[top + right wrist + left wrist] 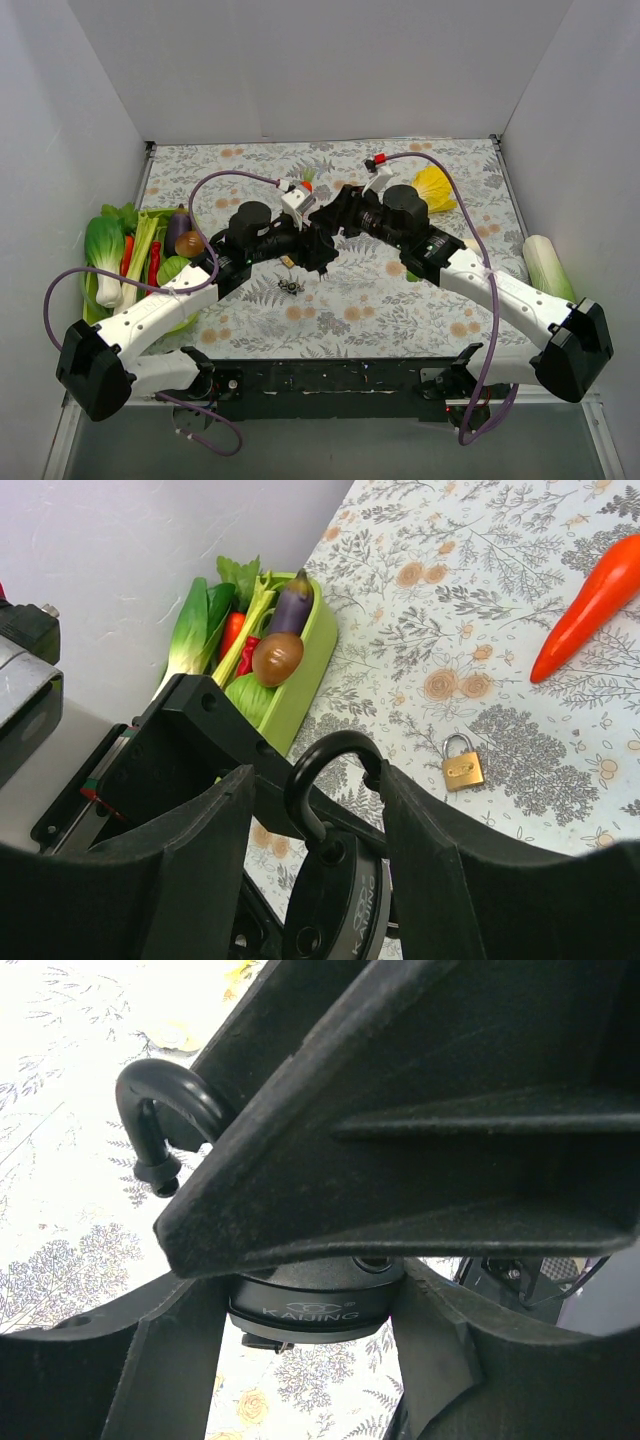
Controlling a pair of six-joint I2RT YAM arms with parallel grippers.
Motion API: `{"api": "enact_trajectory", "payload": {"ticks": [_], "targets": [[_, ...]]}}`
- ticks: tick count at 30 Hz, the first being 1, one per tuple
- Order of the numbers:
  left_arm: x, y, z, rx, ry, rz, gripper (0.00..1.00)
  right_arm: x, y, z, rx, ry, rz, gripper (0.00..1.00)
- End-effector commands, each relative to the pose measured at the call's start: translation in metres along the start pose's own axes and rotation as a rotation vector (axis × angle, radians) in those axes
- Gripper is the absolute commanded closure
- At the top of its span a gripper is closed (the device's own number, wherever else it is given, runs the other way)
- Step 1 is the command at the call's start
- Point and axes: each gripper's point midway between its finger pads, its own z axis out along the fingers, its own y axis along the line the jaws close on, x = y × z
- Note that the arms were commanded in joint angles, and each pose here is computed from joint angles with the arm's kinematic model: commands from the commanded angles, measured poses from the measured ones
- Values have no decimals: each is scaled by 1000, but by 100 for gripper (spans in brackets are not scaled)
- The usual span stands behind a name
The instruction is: Unlock with the key
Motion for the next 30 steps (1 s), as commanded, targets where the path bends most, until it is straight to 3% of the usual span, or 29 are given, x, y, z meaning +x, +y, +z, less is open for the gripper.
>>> {"api": "enact_trajectory", "payload": {"ticks": [1,9,18,22,24,27,28,30], "targets": [[-46,-18,-4,58,-126,69,100,-28,38,1,-116,-69,-12,40],[-46,-7,-2,-5,-132,41,100,-26,24,1,-49,-79,-28,48],[-37,2,8,-37,-99,-16,100,-20,-2,6,51,-78,-62,77],[-35,8,11,-65,-94,-34,100,-13,-9,10,69,-65,-64,96],[-34,10,12,-77,-93,-42,100,-10,-10,11,66,-56,-60,99],[-34,13,13,-91,-93,-53,91,-5,-15,13,75,-44,-67,99],[-34,14,14,-95,-93,-55,83,-3,-17,12,78,-40,-69,99],[-32,16,15,-104,-90,-62,80,1,-21,11,86,-35,-72,99]]}}
